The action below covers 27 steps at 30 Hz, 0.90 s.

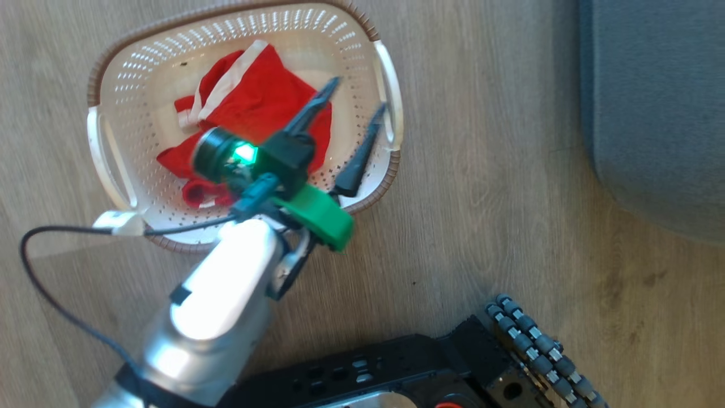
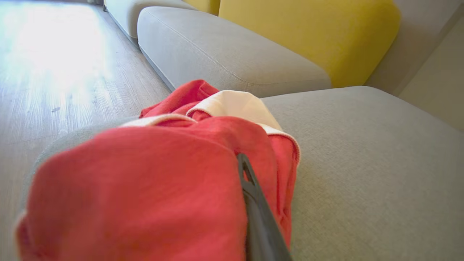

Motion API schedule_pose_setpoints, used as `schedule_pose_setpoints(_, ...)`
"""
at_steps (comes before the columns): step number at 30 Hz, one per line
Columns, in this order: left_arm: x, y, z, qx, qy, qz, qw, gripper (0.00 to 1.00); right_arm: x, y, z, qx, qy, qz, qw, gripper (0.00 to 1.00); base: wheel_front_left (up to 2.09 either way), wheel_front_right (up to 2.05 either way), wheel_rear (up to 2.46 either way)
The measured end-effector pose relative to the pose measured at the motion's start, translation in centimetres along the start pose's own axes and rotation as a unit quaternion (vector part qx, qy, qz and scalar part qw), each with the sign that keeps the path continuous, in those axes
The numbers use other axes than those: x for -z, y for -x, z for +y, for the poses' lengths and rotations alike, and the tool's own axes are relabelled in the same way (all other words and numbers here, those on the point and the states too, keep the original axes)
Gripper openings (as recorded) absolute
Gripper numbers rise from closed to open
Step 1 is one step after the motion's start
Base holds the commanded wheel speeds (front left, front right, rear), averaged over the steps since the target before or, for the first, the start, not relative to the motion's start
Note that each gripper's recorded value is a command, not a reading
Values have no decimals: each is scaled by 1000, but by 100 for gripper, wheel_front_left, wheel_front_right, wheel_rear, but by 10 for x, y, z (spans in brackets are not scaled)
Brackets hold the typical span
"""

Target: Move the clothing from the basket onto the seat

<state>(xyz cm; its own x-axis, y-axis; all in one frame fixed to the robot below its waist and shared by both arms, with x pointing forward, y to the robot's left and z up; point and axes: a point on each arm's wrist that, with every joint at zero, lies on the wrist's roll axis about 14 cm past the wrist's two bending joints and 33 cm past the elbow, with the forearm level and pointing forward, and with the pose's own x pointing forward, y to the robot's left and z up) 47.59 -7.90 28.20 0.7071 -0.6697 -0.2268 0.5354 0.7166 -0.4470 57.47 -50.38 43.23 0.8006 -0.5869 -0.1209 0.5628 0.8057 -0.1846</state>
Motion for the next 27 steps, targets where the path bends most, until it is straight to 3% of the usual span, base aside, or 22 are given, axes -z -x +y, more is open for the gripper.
schedule_pose_setpoints(8,-24,12,-2,-11,-17,-14,1000,100,-21,26,-20,-5,22,-4,1000,100,0,0,0)
schedule_pose_setpoints(13,-49,23,-16,-17,-8,-30,999,100,-11,67,-16,-54,62,9,997,100,0,0,0)
schedule_pose_setpoints(21,-73,77,-28,-71,10,-43,997,100,37,175,9,-135,0,57,989,100,0,0,0)
schedule_pose_setpoints(27,-102,127,-18,-134,7,-86,987,100,21,231,42,-190,-55,18,980,100,0,0,0)
